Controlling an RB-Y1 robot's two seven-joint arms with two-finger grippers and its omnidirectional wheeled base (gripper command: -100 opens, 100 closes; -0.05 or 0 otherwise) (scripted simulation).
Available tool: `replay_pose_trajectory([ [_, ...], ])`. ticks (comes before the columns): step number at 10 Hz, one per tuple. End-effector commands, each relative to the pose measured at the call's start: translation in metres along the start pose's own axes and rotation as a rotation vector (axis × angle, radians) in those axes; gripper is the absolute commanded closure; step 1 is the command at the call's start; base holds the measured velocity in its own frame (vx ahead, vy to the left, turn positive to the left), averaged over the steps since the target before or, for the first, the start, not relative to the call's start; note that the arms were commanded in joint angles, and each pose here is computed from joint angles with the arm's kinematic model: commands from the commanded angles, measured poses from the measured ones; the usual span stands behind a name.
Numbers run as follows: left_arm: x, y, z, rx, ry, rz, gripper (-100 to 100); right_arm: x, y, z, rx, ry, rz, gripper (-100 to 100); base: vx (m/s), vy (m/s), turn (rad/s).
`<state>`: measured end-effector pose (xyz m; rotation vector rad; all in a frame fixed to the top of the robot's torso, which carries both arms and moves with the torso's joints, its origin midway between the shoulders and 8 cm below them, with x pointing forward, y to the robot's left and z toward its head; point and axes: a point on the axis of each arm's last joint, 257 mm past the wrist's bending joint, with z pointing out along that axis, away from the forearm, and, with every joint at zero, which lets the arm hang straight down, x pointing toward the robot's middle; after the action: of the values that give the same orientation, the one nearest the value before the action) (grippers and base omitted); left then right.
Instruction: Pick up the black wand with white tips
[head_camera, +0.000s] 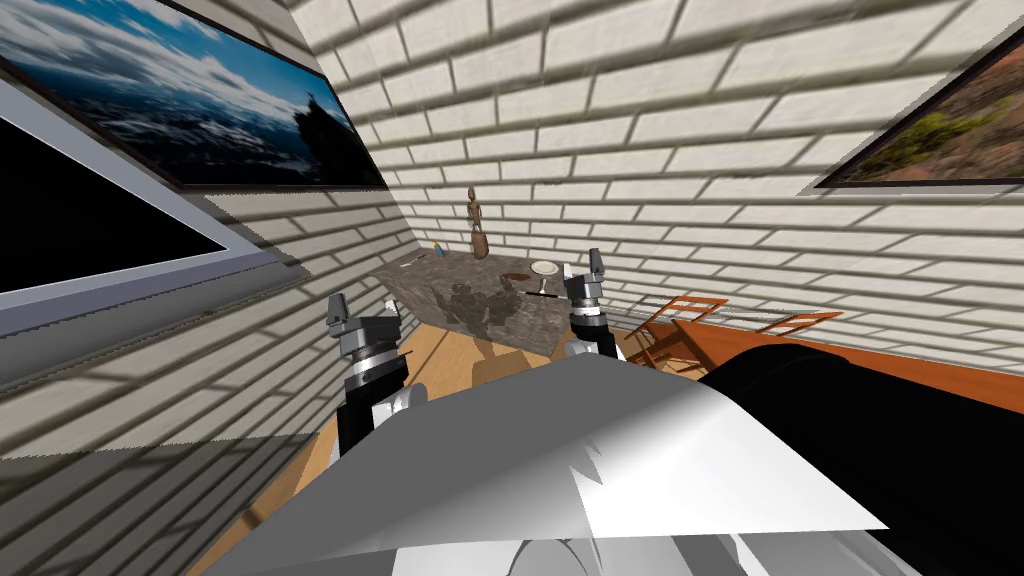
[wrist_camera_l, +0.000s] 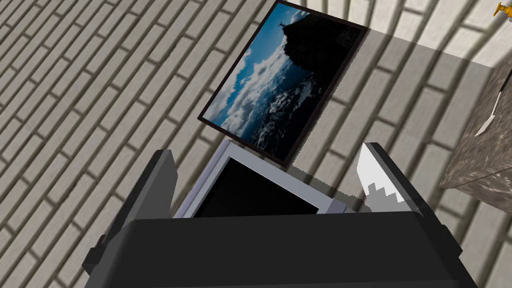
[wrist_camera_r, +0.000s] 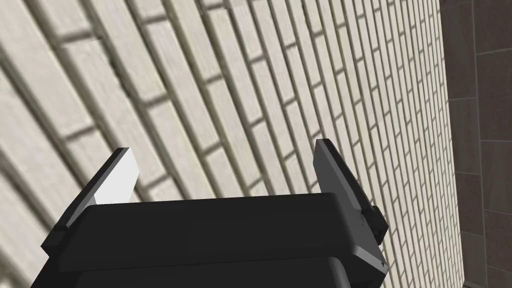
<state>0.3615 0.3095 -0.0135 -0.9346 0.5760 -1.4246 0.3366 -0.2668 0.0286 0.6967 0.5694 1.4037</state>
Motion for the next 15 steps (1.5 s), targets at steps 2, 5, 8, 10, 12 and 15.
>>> replay_pose_trajectory([
  [2,0.000,0.000,0.000,0.000,0.000,0.000,0,0.011,-0.003,-0.005,0.012,0.072,-0.014,-100,-0.060,0.037,0.000],
  [5,0.000,0.000,0.000,0.000,0.000,0.000,0,0.021,-0.007,-0.012,0.027,0.145,-0.026,-100,-0.078,0.049,0.005],
  [8,0.000,0.000,0.000,0.000,0.000,0.000,0,0.028,-0.010,-0.017,0.038,0.207,-0.040,-100,-0.075,0.045,0.007],
  [10,0.000,0.000,0.000,0.000,0.000,0.000,0,0.034,-0.013,-0.022,0.048,0.255,-0.050,-100,-0.051,0.032,0.016],
  [12,0.000,0.000,0.000,0.000,0.000,0.000,0,0.039,-0.017,-0.027,0.060,0.305,-0.062,-100,-0.047,0.042,0.021],
  [15,0.000,0.000,0.000,0.000,0.000,0.000,0,0.047,-0.026,-0.038,0.085,0.390,-0.084,-100,-0.046,0.035,0.031],
])
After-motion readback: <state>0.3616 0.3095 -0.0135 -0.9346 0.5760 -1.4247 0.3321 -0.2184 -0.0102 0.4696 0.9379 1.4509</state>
